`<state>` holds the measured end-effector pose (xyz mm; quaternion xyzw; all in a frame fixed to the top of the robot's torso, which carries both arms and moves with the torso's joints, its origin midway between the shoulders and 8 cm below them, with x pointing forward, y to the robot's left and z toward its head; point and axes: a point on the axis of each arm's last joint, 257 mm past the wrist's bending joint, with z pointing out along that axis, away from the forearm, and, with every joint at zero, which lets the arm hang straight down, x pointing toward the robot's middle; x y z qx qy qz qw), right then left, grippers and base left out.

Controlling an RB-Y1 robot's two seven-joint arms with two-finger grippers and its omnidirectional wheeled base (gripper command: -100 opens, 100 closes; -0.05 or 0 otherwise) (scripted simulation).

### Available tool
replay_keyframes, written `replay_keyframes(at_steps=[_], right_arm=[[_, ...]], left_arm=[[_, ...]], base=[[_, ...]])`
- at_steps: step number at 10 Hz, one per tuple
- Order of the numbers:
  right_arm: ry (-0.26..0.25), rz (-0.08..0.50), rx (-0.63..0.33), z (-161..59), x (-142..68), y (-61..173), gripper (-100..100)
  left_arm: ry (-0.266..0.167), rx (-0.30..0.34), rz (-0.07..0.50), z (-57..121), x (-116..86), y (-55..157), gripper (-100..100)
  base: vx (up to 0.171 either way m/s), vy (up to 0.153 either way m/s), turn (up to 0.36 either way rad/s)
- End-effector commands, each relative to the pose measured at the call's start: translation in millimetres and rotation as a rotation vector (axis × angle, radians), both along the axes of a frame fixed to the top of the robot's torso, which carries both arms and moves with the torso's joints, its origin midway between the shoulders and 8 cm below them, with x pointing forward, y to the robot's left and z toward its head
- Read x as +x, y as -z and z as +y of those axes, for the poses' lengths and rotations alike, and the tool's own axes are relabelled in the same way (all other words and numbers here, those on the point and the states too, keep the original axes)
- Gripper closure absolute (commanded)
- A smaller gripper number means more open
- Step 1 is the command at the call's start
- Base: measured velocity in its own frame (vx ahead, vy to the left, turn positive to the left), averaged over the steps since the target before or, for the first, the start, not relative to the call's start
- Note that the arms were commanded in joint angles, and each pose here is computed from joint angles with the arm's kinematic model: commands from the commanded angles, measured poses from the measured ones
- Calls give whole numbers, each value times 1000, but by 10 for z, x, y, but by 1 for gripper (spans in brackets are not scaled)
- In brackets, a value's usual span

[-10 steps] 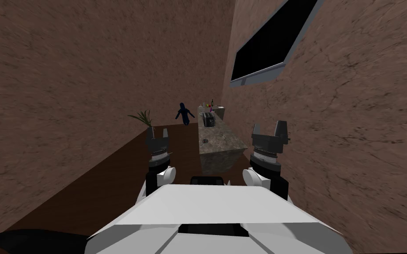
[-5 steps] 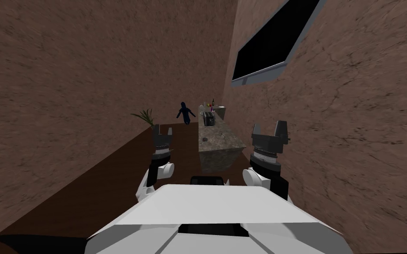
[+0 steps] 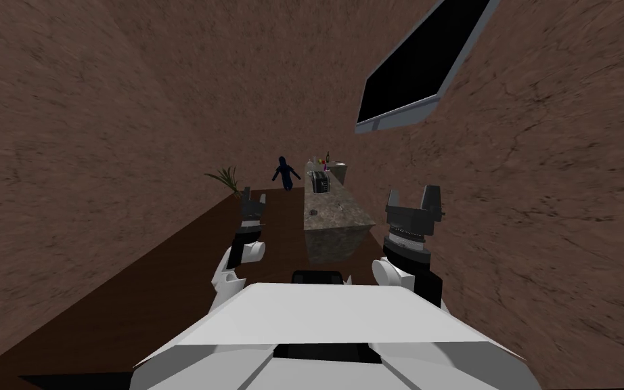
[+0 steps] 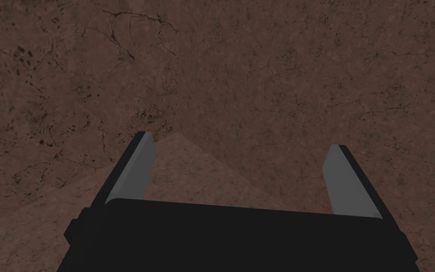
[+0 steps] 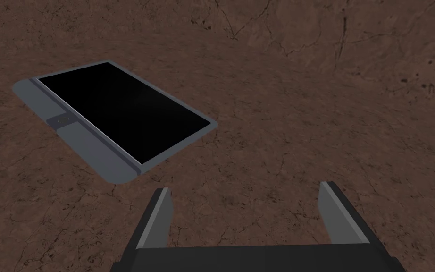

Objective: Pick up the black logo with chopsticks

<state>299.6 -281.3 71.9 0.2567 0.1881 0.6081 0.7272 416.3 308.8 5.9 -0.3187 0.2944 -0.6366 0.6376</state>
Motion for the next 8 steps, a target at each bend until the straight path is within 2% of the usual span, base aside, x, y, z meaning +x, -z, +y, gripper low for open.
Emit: replay_keyframes(at_steps=[1,3,4,5,6,8], right_arm=[[0,0,0,0,0,0,0],[0,0,0,0,0,0,0],[0,0,0,0,0,0,0],[0,0,0,0,0,0,0],[0,0,0,0,0,0,0],[0,0,0,0,0,0,0]], left_arm=[[2,-6,30,39,161,60,-100],[2,-6,30,39,161,60,-100],[-5,-12,77,142,355,145,-100],[-3,-12,72,133,365,120,-100],[-14,-19,110,248,517,183,-100],[-12,-23,116,240,576,182,-100]], base=[[-73,-60,67],[-26,-17,-19],[-36,-19,5],[-47,-38,35],[-56,-53,78],[-33,-27,24]])
